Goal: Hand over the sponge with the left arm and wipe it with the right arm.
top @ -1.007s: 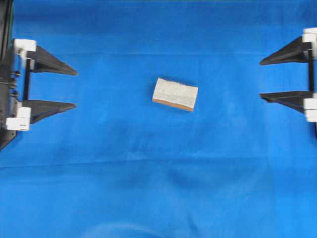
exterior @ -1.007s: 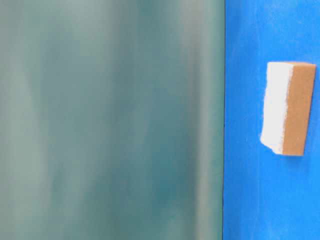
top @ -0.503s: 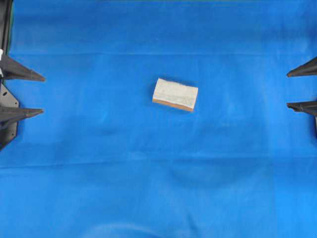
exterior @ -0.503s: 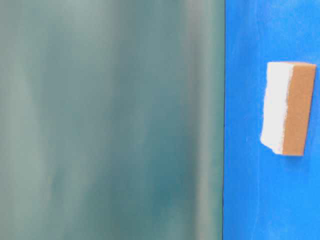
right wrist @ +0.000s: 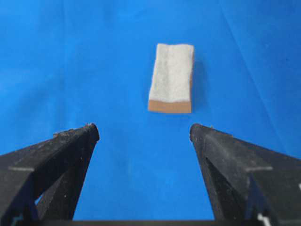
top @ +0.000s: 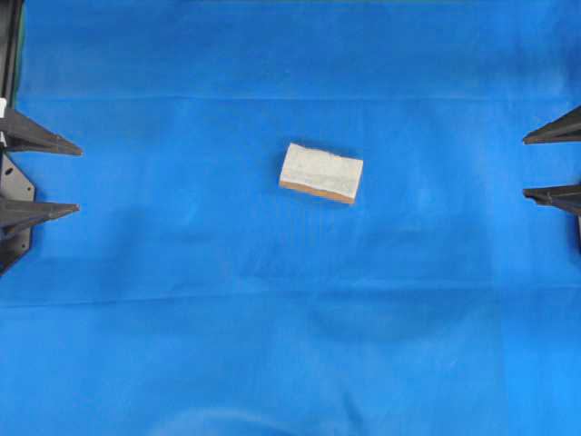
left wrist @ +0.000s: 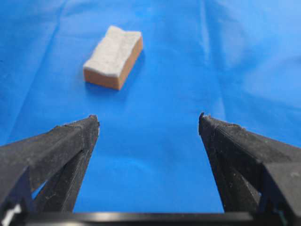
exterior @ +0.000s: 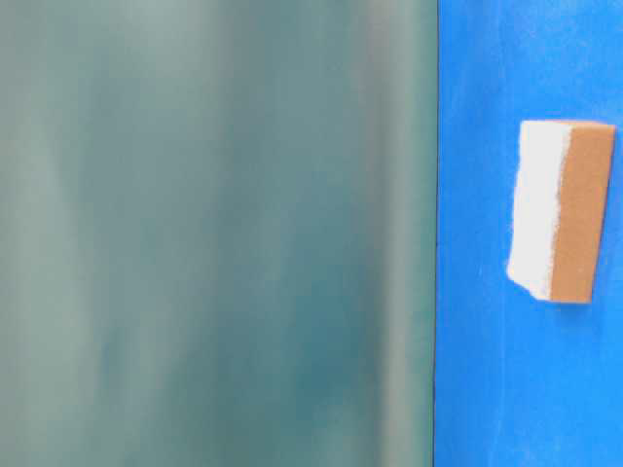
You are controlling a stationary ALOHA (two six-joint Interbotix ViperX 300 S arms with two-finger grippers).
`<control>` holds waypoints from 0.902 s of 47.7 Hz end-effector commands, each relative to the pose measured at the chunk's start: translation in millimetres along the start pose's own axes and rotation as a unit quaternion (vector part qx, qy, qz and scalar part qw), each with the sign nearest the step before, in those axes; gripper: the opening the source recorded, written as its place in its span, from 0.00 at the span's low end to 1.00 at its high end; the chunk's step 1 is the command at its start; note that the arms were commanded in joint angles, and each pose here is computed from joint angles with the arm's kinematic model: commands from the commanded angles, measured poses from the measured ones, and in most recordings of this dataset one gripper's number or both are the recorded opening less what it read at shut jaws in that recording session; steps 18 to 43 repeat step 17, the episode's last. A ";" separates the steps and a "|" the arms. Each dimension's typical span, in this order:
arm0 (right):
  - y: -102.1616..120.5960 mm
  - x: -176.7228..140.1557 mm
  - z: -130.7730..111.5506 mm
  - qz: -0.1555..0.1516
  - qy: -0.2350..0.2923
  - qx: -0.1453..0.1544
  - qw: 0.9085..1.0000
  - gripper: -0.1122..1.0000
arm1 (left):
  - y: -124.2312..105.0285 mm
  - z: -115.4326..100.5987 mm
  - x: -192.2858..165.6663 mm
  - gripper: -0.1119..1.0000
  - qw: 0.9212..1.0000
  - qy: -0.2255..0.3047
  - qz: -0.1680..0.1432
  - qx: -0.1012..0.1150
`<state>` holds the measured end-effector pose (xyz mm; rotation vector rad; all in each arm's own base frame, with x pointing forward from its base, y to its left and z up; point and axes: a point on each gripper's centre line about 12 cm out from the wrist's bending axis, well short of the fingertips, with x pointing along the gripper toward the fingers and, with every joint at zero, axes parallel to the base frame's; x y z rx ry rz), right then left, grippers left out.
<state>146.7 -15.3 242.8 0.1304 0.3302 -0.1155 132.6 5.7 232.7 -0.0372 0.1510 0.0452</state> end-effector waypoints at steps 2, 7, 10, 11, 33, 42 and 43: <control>0.3 -0.4 6.2 0.000 -0.009 0.001 1.000 0.77 | -0.3 4.3 0.4 0.86 1.000 -0.005 -0.001 0.002; 0.6 -0.4 6.0 0.001 -0.008 0.001 1.000 0.77 | -0.2 3.8 0.4 0.86 1.000 -0.005 -0.001 0.001; 0.3 -0.4 6.2 0.000 -0.009 0.001 1.000 0.77 | -0.2 3.8 0.4 0.86 1.000 -0.005 -0.001 0.000; 0.6 -0.4 6.2 0.001 -0.009 0.001 1.000 0.77 | -0.3 3.8 0.4 0.86 1.000 -0.005 -0.001 -0.001; 0.6 -0.6 6.8 0.001 -0.010 0.001 1.000 0.77 | -0.2 3.8 0.4 0.86 1.000 -0.005 -0.001 -0.001; 0.6 -0.6 6.8 0.001 -0.010 0.001 1.000 0.77 | -0.2 3.8 0.4 0.86 1.000 -0.005 -0.001 -0.001; 0.6 -0.6 6.8 0.001 -0.010 0.001 1.000 0.77 | -0.2 3.8 0.4 0.86 1.000 -0.005 -0.001 -0.001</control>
